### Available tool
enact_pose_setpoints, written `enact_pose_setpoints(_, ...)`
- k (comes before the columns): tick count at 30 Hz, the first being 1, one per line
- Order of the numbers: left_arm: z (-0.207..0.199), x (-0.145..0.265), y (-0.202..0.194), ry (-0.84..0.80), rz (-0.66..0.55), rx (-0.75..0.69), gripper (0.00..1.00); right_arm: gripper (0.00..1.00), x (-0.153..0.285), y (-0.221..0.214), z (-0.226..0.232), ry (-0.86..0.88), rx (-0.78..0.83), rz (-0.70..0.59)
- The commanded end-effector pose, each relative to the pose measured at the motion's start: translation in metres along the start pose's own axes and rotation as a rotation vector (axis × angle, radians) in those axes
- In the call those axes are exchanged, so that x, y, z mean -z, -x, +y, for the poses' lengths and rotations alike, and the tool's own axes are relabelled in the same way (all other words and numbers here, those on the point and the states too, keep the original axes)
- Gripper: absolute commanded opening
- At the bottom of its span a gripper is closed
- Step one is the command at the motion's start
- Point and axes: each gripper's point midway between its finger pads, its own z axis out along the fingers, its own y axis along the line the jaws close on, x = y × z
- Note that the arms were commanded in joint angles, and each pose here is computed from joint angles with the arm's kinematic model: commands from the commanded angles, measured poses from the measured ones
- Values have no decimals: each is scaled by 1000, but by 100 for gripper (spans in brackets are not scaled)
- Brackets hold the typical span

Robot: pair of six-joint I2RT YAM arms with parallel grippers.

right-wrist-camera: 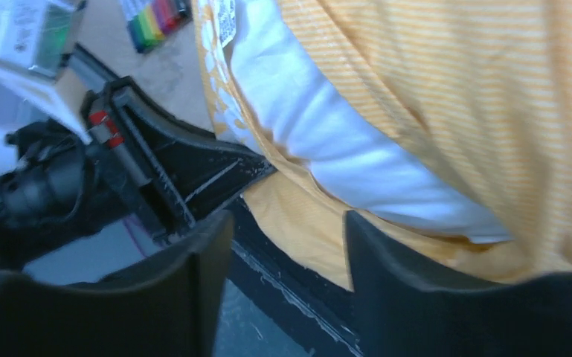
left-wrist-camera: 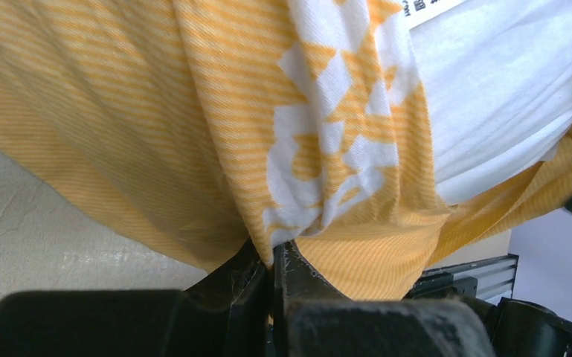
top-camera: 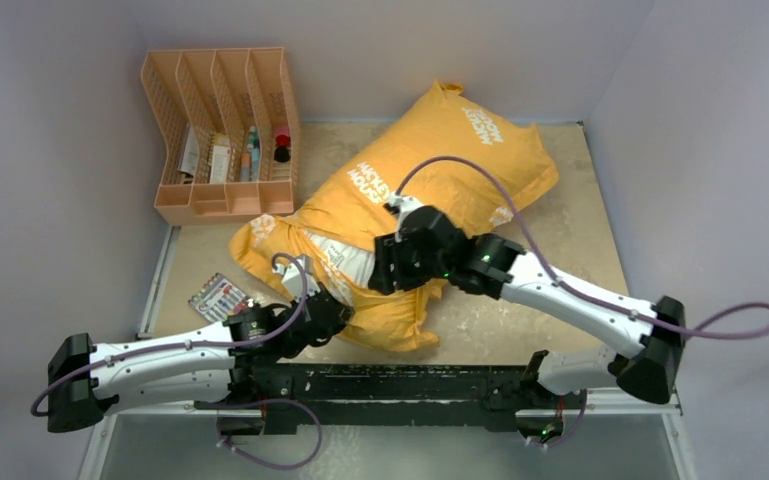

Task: Remove the pillowcase from the pillow
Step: Remove the pillow from the pillowcase.

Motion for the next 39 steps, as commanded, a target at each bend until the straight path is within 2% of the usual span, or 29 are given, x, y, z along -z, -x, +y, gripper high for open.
enact_pose_setpoints(1, 33, -4, -2, 87, -18, -86, 0, 67, -20, 8, -10, -255, -19, -144)
enact_pose_setpoints(2, 33, -5, -4, 84, -12, -87, 0, 72, -28, 6, -18, -290, -53, -171)
enact_pose_setpoints(5, 33, -5, -7, 77, 4, -101, 0, 77, -44, 8, -29, -333, -145, -238)
enact_pose_setpoints(10, 40, -7, -15, 93, 33, -119, 0, 81, -55, 17, -32, -339, -237, -324)
enact_pose_setpoints(14, 47, -10, -21, 90, 46, -110, 0, 82, -58, 10, -36, -345, -312, -318)
enact_pose_setpoints(16, 49, -12, -25, 83, 54, -106, 0, 83, -67, -4, -60, -436, -420, -348)
enact_pose_setpoints(18, 52, -13, -31, 77, 77, -111, 0, 82, -76, -30, -94, -579, -624, -368)
enact_pose_setpoints(21, 54, -16, -42, 58, 121, -125, 0, 82, -101, -42, -103, -639, -661, -337)
enact_pose_setpoints(22, 55, -17, -44, 60, 125, -128, 0, 78, -110, -42, -99, -641, -651, -313)
enact_pose_setpoints(24, 56, -18, -45, 62, 128, -133, 0, 57, -130, -34, -84, -605, -543, -245)
enact_pose_setpoints(25, 55, -17, -45, 61, 125, -133, 0, 41, -138, -28, -75, -580, -485, -202)
enact_pose_setpoints(26, 53, -17, -43, 59, 121, -129, 0, 8, -144, -23, -69, -557, -427, -147)
enact_pose_setpoints(27, 52, -16, -42, 59, 118, -126, 0, 0, -145, -19, -65, -549, -401, -94)
enact_pose_setpoints(28, 52, -15, -41, 58, 116, -123, 0, 0, -144, -15, -66, -573, -391, -73)
enact_pose_setpoints(31, 60, -14, -40, 75, 109, -127, 0, 0, -123, 11, -67, -611, -355, -149)
enact_pose_setpoints(36, 82, -18, -50, 150, 144, -188, 0, 0, -70, 82, -42, -457, -289, -375)
enact_pose_setpoints(39, 85, -19, -62, 142, 194, -204, 0, 0, -40, 128, -50, -364, -318, -495)
